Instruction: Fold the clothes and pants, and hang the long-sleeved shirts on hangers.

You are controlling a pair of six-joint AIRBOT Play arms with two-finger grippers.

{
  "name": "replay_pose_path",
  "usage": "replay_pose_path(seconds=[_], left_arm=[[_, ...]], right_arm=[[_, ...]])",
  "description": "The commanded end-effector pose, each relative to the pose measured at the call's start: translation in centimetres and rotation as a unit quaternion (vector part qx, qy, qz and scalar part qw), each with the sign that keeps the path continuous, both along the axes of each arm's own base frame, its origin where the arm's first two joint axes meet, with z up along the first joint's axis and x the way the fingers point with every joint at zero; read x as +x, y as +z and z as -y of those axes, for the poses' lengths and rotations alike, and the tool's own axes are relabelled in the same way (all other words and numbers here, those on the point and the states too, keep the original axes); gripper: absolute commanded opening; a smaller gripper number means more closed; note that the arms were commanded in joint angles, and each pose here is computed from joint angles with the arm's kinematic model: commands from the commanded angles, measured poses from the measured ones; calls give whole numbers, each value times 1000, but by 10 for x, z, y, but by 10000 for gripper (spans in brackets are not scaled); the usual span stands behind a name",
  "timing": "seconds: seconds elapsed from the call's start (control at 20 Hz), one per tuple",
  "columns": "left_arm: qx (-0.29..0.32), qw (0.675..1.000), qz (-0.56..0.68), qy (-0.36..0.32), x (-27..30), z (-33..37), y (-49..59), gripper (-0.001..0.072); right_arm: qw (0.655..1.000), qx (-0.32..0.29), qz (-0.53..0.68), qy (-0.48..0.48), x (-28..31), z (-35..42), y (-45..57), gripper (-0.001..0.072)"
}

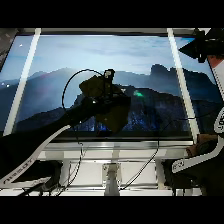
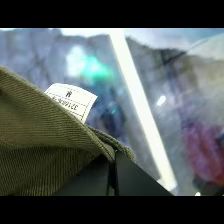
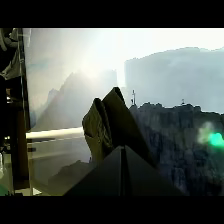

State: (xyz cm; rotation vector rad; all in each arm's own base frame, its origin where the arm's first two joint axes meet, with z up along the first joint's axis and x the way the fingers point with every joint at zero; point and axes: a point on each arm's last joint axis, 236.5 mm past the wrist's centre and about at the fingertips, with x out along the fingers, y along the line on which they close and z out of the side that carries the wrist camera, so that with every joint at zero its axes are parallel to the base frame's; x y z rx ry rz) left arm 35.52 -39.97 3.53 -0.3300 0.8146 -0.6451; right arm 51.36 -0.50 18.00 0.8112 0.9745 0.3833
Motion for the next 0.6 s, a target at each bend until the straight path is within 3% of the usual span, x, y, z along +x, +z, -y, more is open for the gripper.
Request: replay_pose_path(seconds=[0.0, 0.05, 0.1, 0.3, 0.35, 0.4, 0.45, 0.5, 0.55], left_arm=[[-22, 1000, 21, 4, 5, 7, 12, 212], [-22, 1000, 21, 4, 5, 7, 13, 354], [-22, 1000, 21, 4, 5, 7, 13, 412], [-23, 999, 22, 8, 7, 5, 14, 417], [-22, 999, 22, 11, 10, 2, 15, 391], [-20, 999, 19, 15, 13, -3, 14, 280], [-11, 1000, 16, 20, 18, -12, 12, 90], [4, 1000, 15, 23, 22, -22, 9, 13], [15, 999, 9, 31, 28, -34, 7, 13]], right_arm=[[1000, -14, 1, -12, 4, 7, -4, 38], [1000, -18, 3, -16, 6, 9, -5, 56], [999, -24, 6, -23, 8, 13, -5, 58], [998, -51, 5, -37, 12, 24, -13, 39], [998, -61, 7, -34, 11, 26, -15, 36], [997, -70, 1, -23, 7, 26, -19, 35], [997, -77, -8, -2, -2, 23, -23, 34], [996, -80, -19, 22, -11, 19, -27, 32], [995, -83, -29, 48, -22, 15, -32, 32]])
